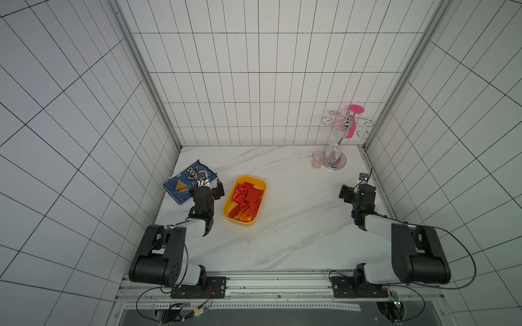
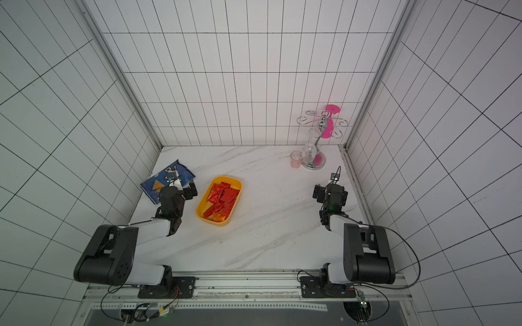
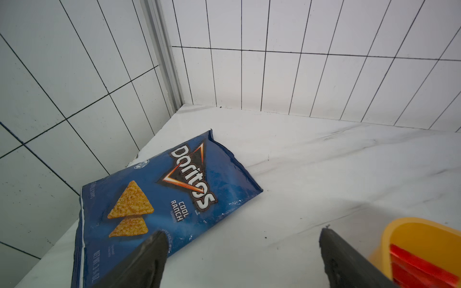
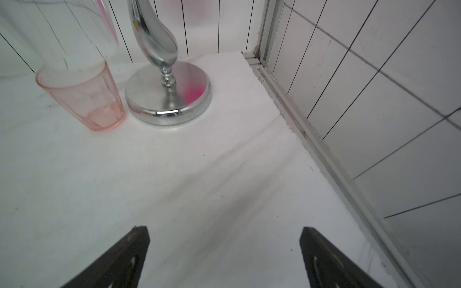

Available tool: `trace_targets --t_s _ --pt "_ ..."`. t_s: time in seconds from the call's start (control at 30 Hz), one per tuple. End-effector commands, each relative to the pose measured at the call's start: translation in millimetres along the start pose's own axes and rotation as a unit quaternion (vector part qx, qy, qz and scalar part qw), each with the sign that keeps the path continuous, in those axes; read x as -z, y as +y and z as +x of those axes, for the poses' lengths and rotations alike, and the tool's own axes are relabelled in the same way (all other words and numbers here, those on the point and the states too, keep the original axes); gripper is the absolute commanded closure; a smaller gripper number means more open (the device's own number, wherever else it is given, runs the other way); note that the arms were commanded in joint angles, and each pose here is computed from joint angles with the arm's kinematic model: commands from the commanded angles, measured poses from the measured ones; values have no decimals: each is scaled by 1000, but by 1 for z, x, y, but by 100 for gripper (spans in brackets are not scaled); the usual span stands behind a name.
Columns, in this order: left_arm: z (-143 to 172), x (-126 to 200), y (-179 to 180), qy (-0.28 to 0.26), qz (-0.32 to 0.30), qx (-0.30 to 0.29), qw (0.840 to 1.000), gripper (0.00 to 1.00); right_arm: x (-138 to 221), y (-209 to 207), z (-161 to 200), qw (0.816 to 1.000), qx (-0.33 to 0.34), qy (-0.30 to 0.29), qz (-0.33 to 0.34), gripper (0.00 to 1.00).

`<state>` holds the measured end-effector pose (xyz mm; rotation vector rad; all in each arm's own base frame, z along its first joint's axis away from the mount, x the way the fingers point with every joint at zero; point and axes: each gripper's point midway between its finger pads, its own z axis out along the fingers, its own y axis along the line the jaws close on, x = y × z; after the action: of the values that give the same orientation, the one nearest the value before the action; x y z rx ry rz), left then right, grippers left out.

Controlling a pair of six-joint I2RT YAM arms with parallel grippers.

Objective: Take the tea bags out of the storage box
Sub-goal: Pick up the storage box at the center of the board.

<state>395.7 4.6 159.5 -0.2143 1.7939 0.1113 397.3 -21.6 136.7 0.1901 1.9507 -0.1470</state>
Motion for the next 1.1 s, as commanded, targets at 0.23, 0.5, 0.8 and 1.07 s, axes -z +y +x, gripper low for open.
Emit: trace_targets --t_s 0.23,0.5,0.8,1.07 --pt "-51 36 -12 51 53 275 959 1 55 26 -83 965 -232 14 -124 2" --pt "-3 91 -39 282 72 245 925 35 115 149 -43 935 -92 209 -270 14" --pt "56 131 -38 352 58 241 903 49 146 204 -5 918 21 258 -301 16" --pt "98 116 -41 416 32 219 882 51 149 201 0 917 36 259 -302 16"
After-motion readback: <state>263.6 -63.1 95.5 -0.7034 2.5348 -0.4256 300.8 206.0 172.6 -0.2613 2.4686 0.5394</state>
